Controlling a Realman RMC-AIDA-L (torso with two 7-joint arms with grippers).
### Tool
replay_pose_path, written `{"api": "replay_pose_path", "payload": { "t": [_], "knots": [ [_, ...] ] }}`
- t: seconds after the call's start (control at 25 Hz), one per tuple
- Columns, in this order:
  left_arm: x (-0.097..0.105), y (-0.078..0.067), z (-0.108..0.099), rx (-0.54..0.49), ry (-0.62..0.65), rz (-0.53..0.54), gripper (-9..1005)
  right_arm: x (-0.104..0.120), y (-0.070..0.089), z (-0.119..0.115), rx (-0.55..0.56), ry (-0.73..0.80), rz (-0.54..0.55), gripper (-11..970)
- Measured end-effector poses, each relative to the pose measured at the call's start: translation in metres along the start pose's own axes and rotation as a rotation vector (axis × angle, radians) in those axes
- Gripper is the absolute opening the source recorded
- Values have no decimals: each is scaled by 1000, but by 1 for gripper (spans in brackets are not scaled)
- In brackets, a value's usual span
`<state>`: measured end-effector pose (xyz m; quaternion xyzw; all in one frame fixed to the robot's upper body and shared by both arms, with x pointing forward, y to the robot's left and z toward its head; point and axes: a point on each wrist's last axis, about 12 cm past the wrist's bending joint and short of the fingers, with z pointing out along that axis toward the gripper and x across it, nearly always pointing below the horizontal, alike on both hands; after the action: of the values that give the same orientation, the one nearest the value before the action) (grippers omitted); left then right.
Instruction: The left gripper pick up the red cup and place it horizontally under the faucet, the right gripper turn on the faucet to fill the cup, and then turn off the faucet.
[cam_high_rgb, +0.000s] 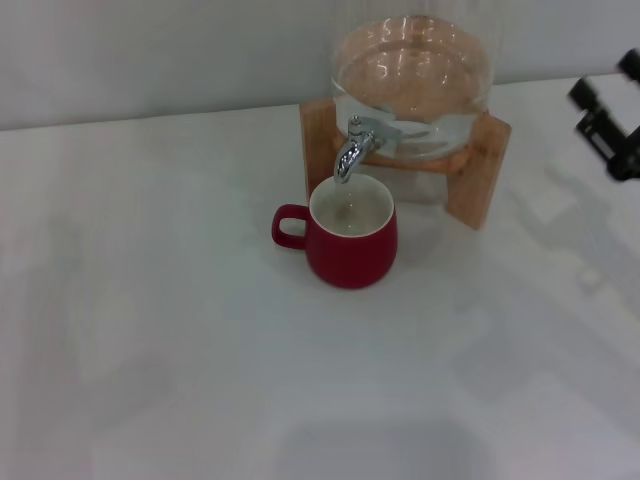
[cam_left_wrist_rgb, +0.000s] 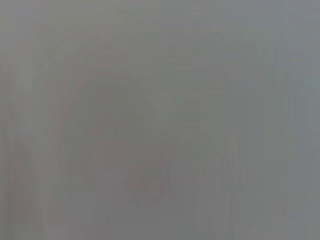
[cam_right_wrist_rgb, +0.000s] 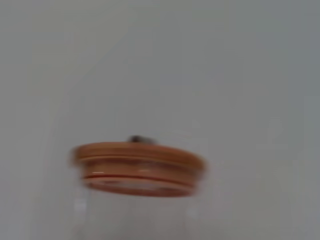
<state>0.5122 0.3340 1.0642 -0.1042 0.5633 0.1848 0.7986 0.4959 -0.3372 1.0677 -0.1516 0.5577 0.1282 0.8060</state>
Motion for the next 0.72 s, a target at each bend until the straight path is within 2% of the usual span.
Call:
{"api": "replay_pose_path", "payload": {
  "t": [0.36, 0.72],
  "knots": [
    [-3, -8, 14, 21, -22, -4, 862, 5, 30, 7, -239, 40, 63, 639],
    [-3, -22, 15, 77, -15, -23, 862, 17, 48, 35, -346, 109, 59, 639]
  ]
}}
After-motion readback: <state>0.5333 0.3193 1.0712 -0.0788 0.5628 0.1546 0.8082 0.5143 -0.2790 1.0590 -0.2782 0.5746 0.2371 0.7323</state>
